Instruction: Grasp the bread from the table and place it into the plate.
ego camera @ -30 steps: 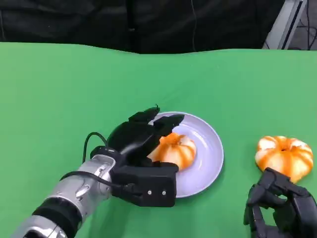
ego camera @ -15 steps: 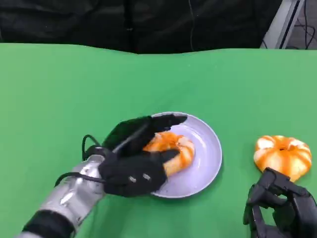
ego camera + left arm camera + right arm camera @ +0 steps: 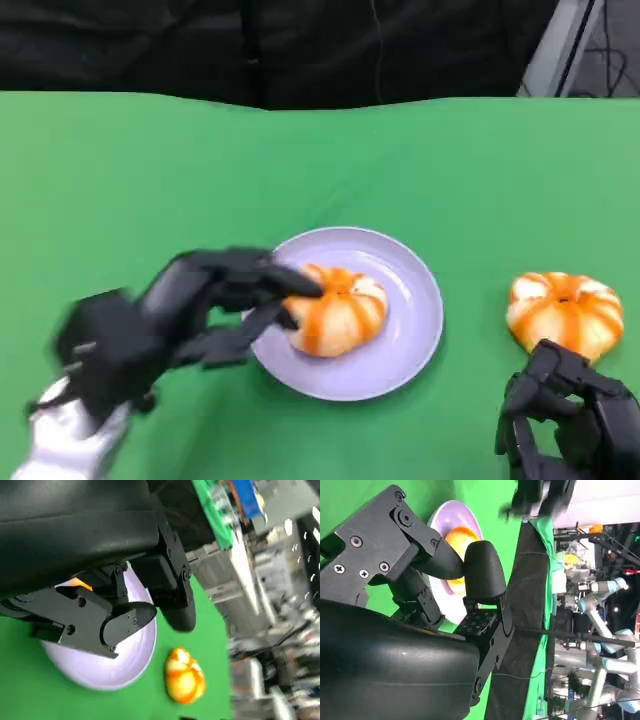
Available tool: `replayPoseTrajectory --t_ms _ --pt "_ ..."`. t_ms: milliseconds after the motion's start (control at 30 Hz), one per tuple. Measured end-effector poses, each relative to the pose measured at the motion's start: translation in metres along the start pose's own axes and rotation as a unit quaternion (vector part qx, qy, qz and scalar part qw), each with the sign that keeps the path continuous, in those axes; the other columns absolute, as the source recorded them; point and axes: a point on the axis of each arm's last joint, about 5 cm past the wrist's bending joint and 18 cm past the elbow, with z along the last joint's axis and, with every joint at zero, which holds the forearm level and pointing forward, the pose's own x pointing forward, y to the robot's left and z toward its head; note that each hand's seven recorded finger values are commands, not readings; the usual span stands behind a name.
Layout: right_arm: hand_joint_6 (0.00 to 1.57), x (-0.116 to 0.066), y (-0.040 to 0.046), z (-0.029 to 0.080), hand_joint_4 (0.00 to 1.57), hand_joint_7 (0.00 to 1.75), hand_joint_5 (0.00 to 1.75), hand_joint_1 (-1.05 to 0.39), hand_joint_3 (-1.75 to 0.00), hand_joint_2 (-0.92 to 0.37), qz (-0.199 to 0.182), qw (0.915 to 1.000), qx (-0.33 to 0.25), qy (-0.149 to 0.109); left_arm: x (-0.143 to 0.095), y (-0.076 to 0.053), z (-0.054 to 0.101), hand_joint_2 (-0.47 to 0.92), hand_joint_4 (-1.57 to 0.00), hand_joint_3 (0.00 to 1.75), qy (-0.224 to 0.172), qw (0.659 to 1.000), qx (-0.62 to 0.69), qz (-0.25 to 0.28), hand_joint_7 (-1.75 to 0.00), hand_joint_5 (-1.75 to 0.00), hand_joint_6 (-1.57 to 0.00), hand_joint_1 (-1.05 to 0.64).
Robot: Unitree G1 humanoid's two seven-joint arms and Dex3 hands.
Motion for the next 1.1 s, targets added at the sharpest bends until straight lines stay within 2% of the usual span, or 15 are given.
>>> replayPoseTrajectory --t_ms 133,667,700,733,767,833,933,1000,1100 --pt "0.84 0.003 0.0017 0.001 0.90 1.54 1.74 -0.13 -1.44 -0.37 0.005 1.0000 0.001 -0.005 -0.013 0.006 -0.001 0.70 -0.70 0.95 0.010 1.000 -0.019 0.003 -1.01 -1.46 -0.87 -0.08" --pt "0.84 0.001 0.0014 0.000 0.90 1.54 1.74 -0.13 -1.44 -0.37 0.003 1.0000 0.001 -0.002 -0.012 0.005 0.001 0.71 -0.70 0.94 0.007 1.000 -0.027 -0.004 -1.02 -1.46 -0.86 -0.08" --pt "0.84 0.001 0.0014 0.000 0.90 1.54 1.74 -0.13 -1.44 -0.38 0.003 1.0000 0.001 -0.002 -0.012 0.005 0.001 0.62 -0.78 1.12 0.007 1.000 -0.027 -0.004 -1.30 -1.62 -0.85 -0.08" --pt "0.83 0.002 0.0017 0.000 0.89 1.54 1.75 -0.14 -1.44 -0.38 0.004 1.0000 0.001 -0.002 -0.015 0.005 0.001 0.57 -0.81 1.21 0.004 0.999 -0.040 0.001 -1.44 -1.68 -0.84 -0.12" --pt "0.82 0.002 0.0018 0.000 0.89 1.54 1.75 -0.14 -1.43 -0.38 0.005 1.0000 0.002 -0.003 -0.021 0.005 0.003 0.55 -0.81 1.24 -0.008 0.997 -0.075 0.009 -1.49 -1.70 -0.84 -0.14" --pt "0.82 0.001 0.0011 0.000 0.89 1.54 1.75 -0.14 -1.43 -0.39 0.005 1.0000 0.003 -0.002 -0.045 0.004 0.004 0.54 -0.82 1.26 -0.027 0.987 -0.156 0.020 -1.53 -1.72 -0.83 -0.15" --pt "0.82 0.000 -0.0006 0.000 0.89 1.54 1.75 -0.14 -1.42 -0.40 0.002 1.0000 0.004 -0.002 -0.073 0.003 -0.001 0.55 -0.83 1.24 -0.008 0.976 -0.214 0.035 -1.54 -1.72 -0.84 -0.16" --pt "0.82 0.002 0.0006 0.001 0.89 1.54 1.75 -0.13 -1.41 -0.40 0.007 0.9999 0.006 -0.006 -0.079 0.004 -0.001 0.56 -0.83 1.21 0.001 0.973 -0.225 0.041 -1.54 -1.71 -0.84 -0.17" --pt "0.82 0.002 0.0006 0.001 0.90 1.54 1.75 -0.13 -1.41 -0.41 0.007 0.9999 0.006 -0.005 -0.077 0.005 0.005 0.59 -0.84 1.13 -0.011 0.974 -0.223 0.032 -1.53 -1.71 -0.84 -0.16"
